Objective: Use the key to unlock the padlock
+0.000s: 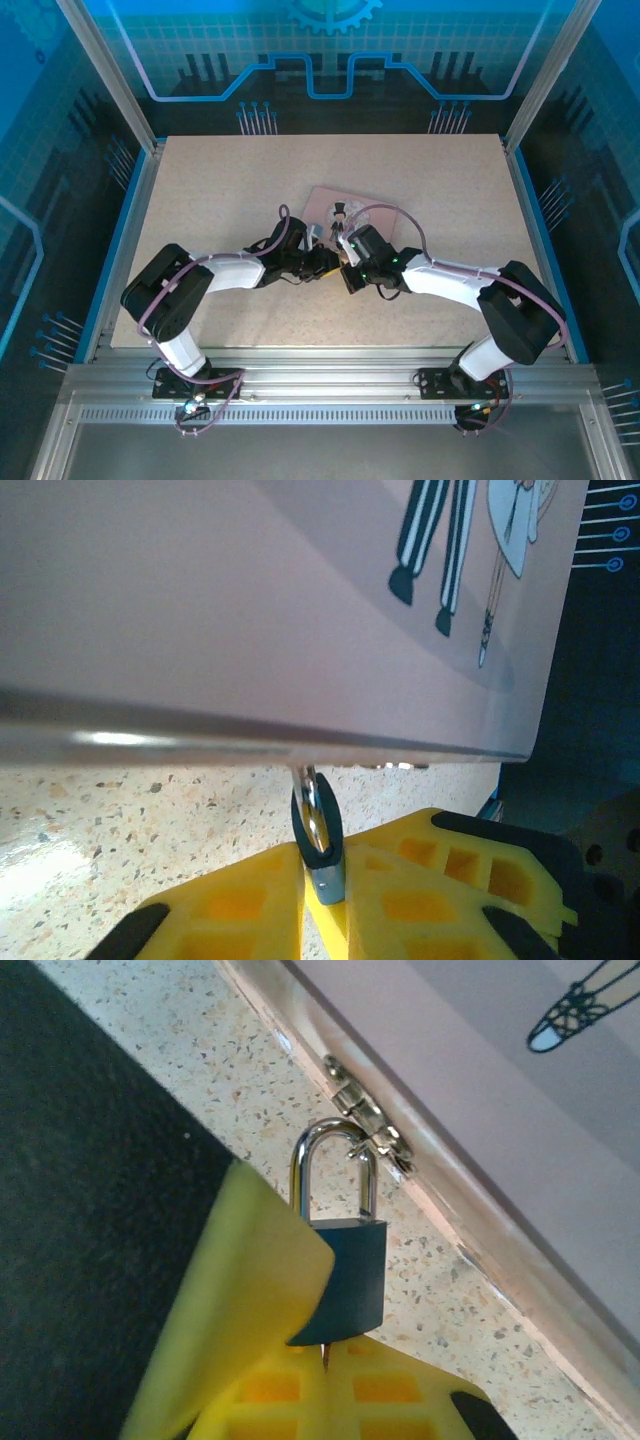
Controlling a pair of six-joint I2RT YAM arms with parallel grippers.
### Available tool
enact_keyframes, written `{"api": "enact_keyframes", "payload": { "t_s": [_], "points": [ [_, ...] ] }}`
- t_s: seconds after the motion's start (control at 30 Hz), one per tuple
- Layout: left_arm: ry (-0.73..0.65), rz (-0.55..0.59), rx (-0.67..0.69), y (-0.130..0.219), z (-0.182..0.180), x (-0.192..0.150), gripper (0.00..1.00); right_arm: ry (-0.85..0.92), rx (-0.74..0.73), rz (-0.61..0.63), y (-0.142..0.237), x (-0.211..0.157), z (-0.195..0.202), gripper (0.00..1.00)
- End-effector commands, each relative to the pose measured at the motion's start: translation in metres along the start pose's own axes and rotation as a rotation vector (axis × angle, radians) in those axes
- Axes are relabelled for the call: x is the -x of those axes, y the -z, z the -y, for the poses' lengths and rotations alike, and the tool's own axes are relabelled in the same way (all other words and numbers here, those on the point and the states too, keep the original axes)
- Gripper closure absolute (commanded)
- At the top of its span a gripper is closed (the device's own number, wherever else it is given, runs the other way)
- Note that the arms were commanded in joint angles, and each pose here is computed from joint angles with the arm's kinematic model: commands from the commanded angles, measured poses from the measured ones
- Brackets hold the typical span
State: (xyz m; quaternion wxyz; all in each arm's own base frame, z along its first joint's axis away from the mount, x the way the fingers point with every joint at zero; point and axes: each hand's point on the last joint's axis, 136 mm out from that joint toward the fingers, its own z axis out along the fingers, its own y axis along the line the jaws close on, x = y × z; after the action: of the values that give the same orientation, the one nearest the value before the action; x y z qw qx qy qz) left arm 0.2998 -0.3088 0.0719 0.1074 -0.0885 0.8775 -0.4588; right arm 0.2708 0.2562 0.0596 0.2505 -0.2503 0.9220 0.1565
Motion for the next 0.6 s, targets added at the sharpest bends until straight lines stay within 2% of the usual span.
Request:
{"api": "enact_keyframes", "payload": {
  "t_s": [0.0, 0.13, 0.17, 0.23, 0.4, 0.57],
  "points": [
    [0.017, -0.021, 0.023, -0.009, -0.005, -0.001, 0.9, 0.016, 0.068, 0.035, 0.004, 0.008, -0.019, 1.0],
    [0.024, -0.026, 0.026, -0.012, -0.008, 0.0, 1.0, 0.02, 0.075, 0.042, 0.006, 0.007, -0.02, 1.0],
    [0.024, -0.027, 0.025, -0.012, -0.008, 0.0, 1.0, 0.016, 0.075, 0.041, 0.007, 0.006, -0.019, 0.97],
    [0.029, -0.025, 0.024, -0.011, -0.008, 0.001, 1.0, -0.006, 0.072, 0.048, 0.011, 0.005, -0.016, 0.82],
    [0.031, -0.029, 0.018, -0.011, -0.007, 0.003, 1.0, -0.073, 0.063, 0.086, 0.026, 0.007, -0.001, 0.63],
    [0.028, -0.03, 0.006, -0.009, -0.002, 0.005, 1.0, -0.087, 0.047, 0.095, 0.033, 0.006, 0.005, 0.54]
  ]
}}
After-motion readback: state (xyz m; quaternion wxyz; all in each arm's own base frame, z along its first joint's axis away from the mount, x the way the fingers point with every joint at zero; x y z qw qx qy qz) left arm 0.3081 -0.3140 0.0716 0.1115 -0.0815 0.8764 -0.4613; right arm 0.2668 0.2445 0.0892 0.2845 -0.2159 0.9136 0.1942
